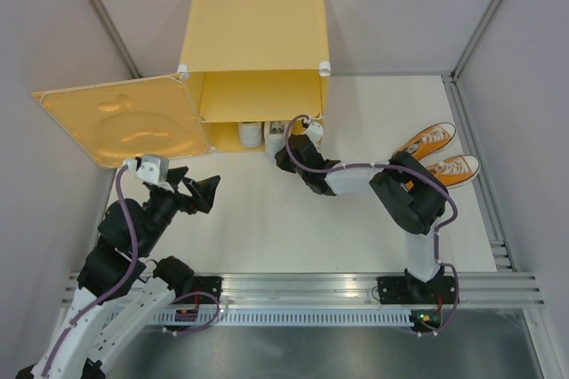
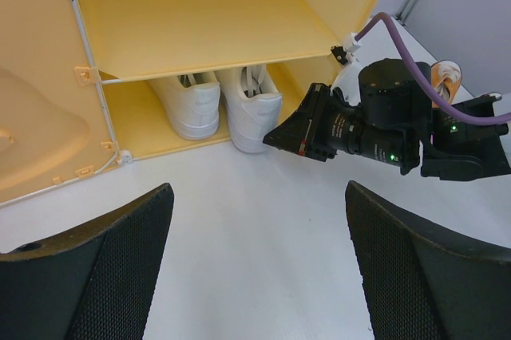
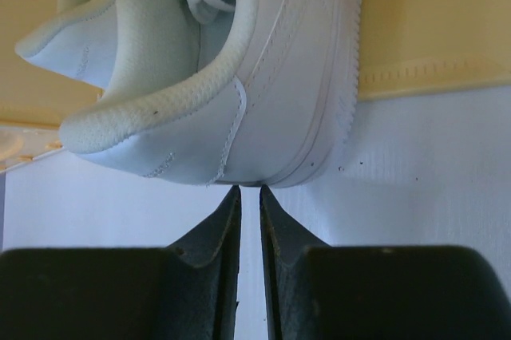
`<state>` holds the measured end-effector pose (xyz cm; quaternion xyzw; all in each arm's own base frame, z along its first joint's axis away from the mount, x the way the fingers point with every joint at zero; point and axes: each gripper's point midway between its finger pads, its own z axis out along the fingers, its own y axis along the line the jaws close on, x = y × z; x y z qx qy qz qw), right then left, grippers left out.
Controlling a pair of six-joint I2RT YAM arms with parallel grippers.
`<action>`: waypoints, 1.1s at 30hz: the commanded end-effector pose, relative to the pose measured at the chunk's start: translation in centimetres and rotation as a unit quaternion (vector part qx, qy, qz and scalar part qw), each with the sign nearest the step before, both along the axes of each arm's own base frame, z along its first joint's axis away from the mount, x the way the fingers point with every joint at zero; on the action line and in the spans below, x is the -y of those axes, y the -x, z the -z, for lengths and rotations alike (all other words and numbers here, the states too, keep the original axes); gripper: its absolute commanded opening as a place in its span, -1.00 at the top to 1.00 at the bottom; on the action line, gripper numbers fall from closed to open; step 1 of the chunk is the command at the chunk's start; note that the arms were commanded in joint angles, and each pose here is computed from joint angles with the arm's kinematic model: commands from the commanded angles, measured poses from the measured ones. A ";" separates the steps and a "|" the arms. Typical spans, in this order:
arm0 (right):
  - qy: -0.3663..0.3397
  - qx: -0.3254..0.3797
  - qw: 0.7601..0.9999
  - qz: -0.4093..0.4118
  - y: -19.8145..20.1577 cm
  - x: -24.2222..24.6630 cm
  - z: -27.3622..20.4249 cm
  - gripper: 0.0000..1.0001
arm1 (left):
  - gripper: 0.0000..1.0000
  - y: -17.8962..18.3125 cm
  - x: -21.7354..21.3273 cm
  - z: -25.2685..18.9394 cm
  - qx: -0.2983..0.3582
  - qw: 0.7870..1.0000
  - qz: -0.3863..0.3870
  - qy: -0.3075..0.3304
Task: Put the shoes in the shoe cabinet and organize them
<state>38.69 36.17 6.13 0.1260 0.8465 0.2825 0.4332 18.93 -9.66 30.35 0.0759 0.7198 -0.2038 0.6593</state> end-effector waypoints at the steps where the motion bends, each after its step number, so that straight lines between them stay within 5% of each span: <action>1: -0.027 0.026 0.999 0.007 -2.3 -0.2 -1.9 0.62 | -0.82 -0.5 0.0 -0.6 0.016 1.000 -0.005 -0.005; 33: -0.040 0.057 0.996 0.048 -8.1 2.3 -6.8 0.64 | -0.82 -0.5 0.2 -0.6 0.014 1.000 0.000 -0.006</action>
